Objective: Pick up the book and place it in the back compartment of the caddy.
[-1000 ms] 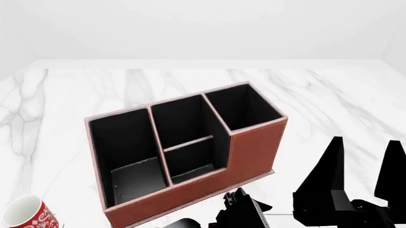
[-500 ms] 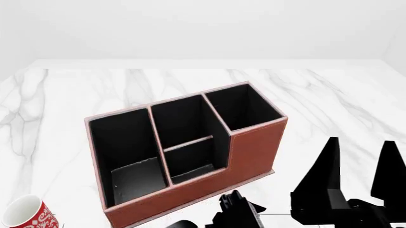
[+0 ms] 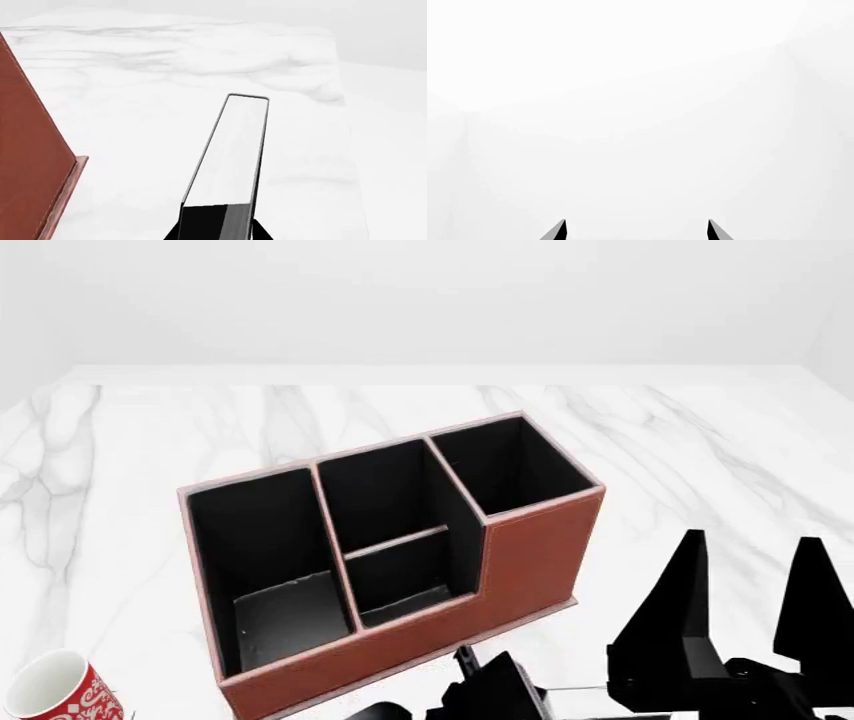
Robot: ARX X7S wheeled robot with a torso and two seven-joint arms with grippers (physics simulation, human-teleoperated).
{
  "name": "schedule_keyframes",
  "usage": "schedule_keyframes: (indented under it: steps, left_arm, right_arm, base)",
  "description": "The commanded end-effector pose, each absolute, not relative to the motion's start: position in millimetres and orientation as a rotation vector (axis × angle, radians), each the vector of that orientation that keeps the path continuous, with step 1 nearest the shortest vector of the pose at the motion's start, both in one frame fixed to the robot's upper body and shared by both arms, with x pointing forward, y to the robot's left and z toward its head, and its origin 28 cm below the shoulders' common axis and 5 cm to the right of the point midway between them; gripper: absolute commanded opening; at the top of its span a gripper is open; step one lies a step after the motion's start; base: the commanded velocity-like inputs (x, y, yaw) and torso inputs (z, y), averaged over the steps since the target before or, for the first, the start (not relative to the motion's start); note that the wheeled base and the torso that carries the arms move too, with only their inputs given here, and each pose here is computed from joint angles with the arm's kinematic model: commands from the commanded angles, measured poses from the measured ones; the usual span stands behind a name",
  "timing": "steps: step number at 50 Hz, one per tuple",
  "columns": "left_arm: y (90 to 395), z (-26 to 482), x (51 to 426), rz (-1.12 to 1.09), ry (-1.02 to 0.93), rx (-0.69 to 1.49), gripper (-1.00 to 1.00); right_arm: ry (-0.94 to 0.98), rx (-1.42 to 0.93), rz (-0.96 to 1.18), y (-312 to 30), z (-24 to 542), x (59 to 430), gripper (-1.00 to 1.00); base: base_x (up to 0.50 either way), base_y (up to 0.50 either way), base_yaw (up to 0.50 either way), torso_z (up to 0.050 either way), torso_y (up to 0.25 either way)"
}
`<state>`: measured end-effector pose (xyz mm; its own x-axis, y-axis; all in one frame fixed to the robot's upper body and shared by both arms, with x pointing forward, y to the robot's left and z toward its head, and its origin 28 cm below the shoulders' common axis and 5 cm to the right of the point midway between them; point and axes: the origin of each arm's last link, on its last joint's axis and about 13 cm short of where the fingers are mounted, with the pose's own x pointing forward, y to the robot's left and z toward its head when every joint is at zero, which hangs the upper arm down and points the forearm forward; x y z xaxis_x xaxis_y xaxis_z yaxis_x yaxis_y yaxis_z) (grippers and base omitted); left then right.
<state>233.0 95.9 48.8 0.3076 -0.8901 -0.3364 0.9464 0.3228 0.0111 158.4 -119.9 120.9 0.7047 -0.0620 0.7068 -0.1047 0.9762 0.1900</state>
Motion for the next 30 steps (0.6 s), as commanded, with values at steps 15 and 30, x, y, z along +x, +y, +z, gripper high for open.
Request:
schedule_keyframes:
  steps: [15, 30]
  left_arm:
    - [97, 53, 242, -1.2, 0.253, 0.219, -1.0]
    - [119, 104, 237, -1.169, 0.146, 0.304, -1.0]
  right_arm:
    - [-0.8, 0.204, 0.023, -120, 120, 160, 1.0]
    - [-0.82, 0.203, 0.017, -122, 127, 155, 1.0]
  base:
    - [0.0, 0.0, 0.0, 0.0, 0.0]
    - [0.0, 0.0, 0.0, 0.0, 0.001]
